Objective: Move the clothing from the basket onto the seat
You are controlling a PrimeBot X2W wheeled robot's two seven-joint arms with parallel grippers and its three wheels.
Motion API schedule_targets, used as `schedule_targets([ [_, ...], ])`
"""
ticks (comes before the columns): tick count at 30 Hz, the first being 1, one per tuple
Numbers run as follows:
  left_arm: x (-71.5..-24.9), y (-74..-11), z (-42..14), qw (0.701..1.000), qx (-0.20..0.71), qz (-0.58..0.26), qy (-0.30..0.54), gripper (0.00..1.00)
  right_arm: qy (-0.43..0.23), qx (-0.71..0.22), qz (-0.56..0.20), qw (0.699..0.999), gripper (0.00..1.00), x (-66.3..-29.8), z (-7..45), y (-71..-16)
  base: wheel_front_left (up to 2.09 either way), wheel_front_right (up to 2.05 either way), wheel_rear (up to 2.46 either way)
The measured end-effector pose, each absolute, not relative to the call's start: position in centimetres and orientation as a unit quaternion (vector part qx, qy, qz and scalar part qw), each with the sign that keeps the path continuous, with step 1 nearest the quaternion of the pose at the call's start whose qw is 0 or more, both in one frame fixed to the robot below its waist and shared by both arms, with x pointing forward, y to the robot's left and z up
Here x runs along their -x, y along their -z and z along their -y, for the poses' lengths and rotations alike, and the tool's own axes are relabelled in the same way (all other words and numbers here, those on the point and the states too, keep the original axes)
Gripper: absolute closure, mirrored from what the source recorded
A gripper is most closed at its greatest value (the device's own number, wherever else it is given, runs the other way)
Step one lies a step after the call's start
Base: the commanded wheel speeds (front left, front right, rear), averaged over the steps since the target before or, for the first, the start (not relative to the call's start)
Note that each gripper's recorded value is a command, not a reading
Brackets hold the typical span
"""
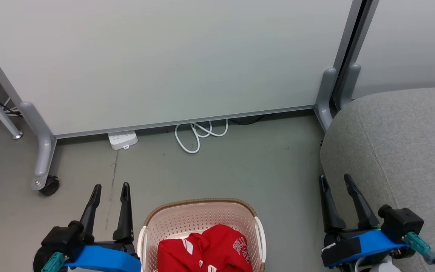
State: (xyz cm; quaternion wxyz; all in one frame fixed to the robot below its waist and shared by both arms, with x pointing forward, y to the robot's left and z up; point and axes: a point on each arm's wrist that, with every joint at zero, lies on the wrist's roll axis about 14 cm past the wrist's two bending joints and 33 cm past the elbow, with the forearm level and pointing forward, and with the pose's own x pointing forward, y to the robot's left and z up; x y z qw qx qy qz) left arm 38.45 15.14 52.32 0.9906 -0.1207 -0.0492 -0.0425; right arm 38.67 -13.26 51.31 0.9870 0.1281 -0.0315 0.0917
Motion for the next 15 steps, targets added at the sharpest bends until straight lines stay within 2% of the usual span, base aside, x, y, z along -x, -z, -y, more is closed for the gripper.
schedule_targets([
  [15,-38.35,-52.45,-14.69,0.994,0.077,0.059,0.052,0.00,-0.105,-0.081,0.037,0.990,0.00,-38.51,12.69,-51.11,0.00,0.00,0.00],
])
